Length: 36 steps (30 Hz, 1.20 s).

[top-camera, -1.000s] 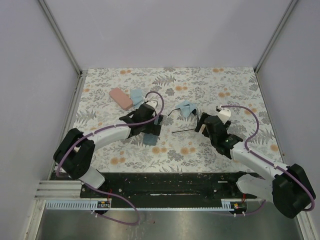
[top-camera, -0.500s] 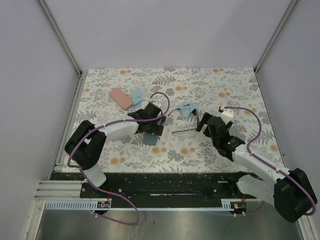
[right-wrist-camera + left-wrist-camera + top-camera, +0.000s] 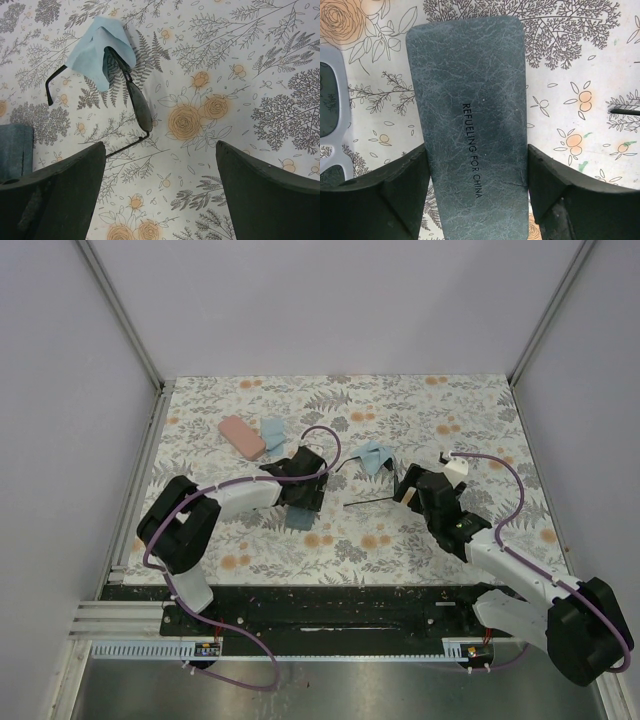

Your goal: Organize the sunglasses

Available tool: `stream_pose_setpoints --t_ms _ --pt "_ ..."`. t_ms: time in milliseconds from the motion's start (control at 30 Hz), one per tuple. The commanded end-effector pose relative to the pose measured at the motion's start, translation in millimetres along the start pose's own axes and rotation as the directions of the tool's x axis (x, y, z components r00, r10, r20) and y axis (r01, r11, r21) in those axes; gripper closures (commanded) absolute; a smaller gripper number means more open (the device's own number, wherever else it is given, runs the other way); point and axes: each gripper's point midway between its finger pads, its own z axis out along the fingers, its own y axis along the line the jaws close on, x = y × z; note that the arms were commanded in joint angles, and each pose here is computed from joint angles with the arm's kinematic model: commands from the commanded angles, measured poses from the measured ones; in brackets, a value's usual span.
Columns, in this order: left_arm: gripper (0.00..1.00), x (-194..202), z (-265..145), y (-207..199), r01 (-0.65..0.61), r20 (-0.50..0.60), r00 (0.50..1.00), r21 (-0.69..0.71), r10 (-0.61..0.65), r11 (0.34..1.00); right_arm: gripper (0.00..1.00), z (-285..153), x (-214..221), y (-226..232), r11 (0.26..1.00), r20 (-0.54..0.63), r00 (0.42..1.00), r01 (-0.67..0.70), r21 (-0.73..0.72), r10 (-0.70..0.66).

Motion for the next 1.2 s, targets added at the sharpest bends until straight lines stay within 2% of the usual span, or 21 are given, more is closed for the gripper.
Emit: stream_pose_setpoints --t_ms 0,33,67,100,133,367,433,533,733,767,833,867,1033,1167 --pt "0.38 -27.7 -10.3 -10.2 0.027 0.066 0.997 0.048 -0.03 0.998 0.02 3.7 -4.2 1.1 1.0 0.018 1.0 -0.013 -0.006 0.013" --pt "0.32 -29.1 -10.9 -11.6 0.03 0.067 0.997 0.06 -0.034 0.998 0.02 4.2 -3.9 1.9 1.0 0.015 1.0 -0.012 -0.007 0.013" --pt "0.21 -29.4 -11.6 -13.1 0.035 0.064 0.997 0.076 -0.04 0.996 0.02 4.8 -3.9 2.3 1.0 0.012 1.0 -0.011 -0.008 0.011" --pt "0.13 -28.4 -11.5 -16.0 0.039 0.055 0.997 0.096 -0.044 0.995 0.02 5.3 -2.9 2.9 1.0 0.007 1.0 -0.01 -0.009 0.01" --pt "0.1 -28.2 -11.7 -17.6 0.041 0.052 0.998 0.107 -0.047 0.993 0.02 5.4 -3.0 3.4 1.0 0.006 1.0 -0.008 -0.011 0.008" --pt "0.14 -35.0 -14.4 -16.2 0.071 0.065 0.995 0.138 -0.081 0.988 0.02 7.1 -1.3 3.2 1.0 -0.003 1.0 -0.007 -0.01 0.007" --pt "0.19 -37.1 -15.6 -16.1 0.075 0.072 0.994 0.14 -0.085 0.987 0.02 8.0 0.2 2.7 1.0 -0.009 1.0 -0.006 -0.008 0.006" --pt "0.33 -36.8 -14.8 -15.0 0.082 0.068 0.993 0.144 -0.093 0.986 0.02 8.3 0.8 3.8 1.0 -0.013 1.0 -0.002 -0.01 0.002" --pt "0.45 -36.0 -10.8 -14.7 0.089 0.059 0.993 0.147 -0.099 0.985 0.02 9.0 1.6 3.4 1.0 -0.018 1.0 -0.004 -0.011 0.004" --pt "0.43 -36.3 -11.3 -14.4 0.092 0.061 0.993 0.149 -0.102 0.985 0.02 9.5 2.4 3.1 1.0 -0.021 1.0 -0.004 -0.01 0.004" --pt "0.24 -39.3 -15.2 -17.4 0.092 0.068 0.992 0.165 -0.105 0.982 0.01 10.1 3.3 4.6 1.0 -0.027 1.0 -0.002 -0.015 0.001" --pt "0.19 -39.6 -16.6 -17.8 0.092 0.07 0.992 0.169 -0.105 0.981 0.01 10.8 3.2 4.4 1.0 -0.029 1.0 -0.003 -0.012 0.002" --pt "0.18 -44.4 -22.4 -18.2 0.102 0.081 0.989 0.191 -0.12 0.976 0.01 11.8 5.1 5.2 1.0 -0.038 0.999 0.003 -0.015 -0.003" --pt "0.27 -44.3 -21.0 -14.4 0.108 0.079 0.989 0.188 -0.125 0.976 0.01 13.0 -1.2 9.3 0.999 -0.015 1.0 -0.015 -0.031 0.014"
